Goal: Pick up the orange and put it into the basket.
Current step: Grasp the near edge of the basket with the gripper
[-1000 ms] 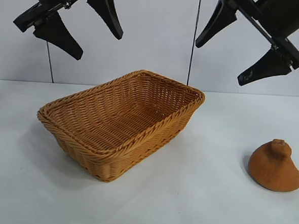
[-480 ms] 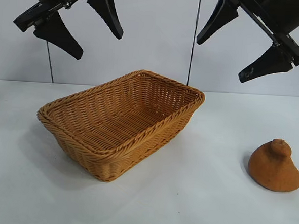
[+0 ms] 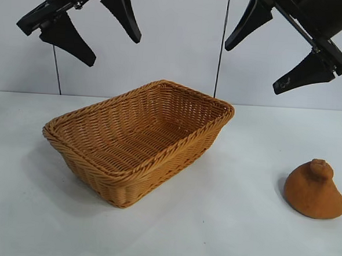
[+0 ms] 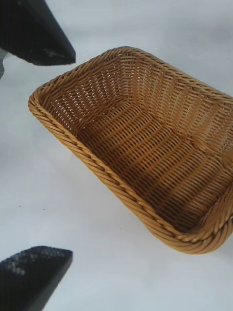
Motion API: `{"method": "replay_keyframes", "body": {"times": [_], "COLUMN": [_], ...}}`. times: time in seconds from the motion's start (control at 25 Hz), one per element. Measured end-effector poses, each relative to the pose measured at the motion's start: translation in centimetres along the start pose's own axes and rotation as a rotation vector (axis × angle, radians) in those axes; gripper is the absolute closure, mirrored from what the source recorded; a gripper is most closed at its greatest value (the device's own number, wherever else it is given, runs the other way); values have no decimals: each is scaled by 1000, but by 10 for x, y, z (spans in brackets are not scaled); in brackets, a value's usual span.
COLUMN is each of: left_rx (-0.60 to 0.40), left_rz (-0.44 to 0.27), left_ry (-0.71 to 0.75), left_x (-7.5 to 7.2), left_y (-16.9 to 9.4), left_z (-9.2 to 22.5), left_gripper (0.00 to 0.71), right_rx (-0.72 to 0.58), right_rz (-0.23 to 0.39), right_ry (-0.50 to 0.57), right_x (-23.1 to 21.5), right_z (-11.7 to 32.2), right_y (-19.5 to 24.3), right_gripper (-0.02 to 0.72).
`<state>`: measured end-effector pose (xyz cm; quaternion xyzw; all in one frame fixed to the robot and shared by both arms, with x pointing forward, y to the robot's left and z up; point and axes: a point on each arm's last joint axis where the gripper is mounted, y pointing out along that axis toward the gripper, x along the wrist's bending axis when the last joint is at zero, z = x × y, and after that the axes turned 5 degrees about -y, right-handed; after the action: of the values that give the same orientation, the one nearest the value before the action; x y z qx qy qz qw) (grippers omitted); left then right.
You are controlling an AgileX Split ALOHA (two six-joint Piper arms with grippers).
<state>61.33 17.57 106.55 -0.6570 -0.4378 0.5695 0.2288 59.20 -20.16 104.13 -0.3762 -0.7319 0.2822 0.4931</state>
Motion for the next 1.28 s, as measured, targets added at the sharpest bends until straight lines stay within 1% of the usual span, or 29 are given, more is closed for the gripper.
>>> {"method": "replay_keyframes", "body": {"times": [0.12, 0.2, 0.28, 0.36, 0.44, 0.6, 0.68, 0.76, 0.84, 0.92, 1.0, 1.08, 1.2, 1.28], "left_rx": [-16, -32, -45, -57, -82, -114, -114, -136, -183, -212, -211, -192, -154, -124], "left_rz": [-23, -50, -72, -97, -135, -235, -268, -272, -245, -233, -245, -274, -320, -359], "left_ry": [-47, -71, -108, -157, -256, -454, -508, -547, -574, -612, -640, -651, -669, -679], "left_x": [19, 28, 28, 26, 27, 38, 36, 31, 23, 21, 25, 30, 40, 49], "left_y": [-25, -41, -54, -59, -60, -42, -26, -14, -6, -1, 6, 18, 40, 59], "left_z": [-7, -8, -5, 3, 13, 38, 51, 59, 63, 62, 60, 59, 58, 58], "left_gripper": [171, 171, 171, 171, 171, 171, 171, 171, 171, 171, 171, 171, 171, 171], "right_rx": [0, 1, 1, 1, 2, 2, 5, 13, 18, 20, 20, 20, 20, 20], "right_rz": [0, 3, 4, 4, 5, 5, 4, 2, 0, -1, -1, -1, -1, -1], "right_ry": [-1, -3, -3, -3, -4, -5, -5, -5, -5, -5, -6, -6, -6, -6], "right_x": [0, 0, 0, 0, 0, 0, 0, 0, 0, 0, 0, 0, 0, 0], "right_z": [0, 0, 0, 0, 0, 0, 0, 1, 2, 2, 2, 2, 2, 2], "right_y": [0, 0, 0, 0, 0, 0, 0, 0, 0, 0, 0, 0, 0, 0], "right_gripper": [10, 10, 10, 10, 10, 10, 10, 10, 10, 10, 10, 10, 10, 10]}}
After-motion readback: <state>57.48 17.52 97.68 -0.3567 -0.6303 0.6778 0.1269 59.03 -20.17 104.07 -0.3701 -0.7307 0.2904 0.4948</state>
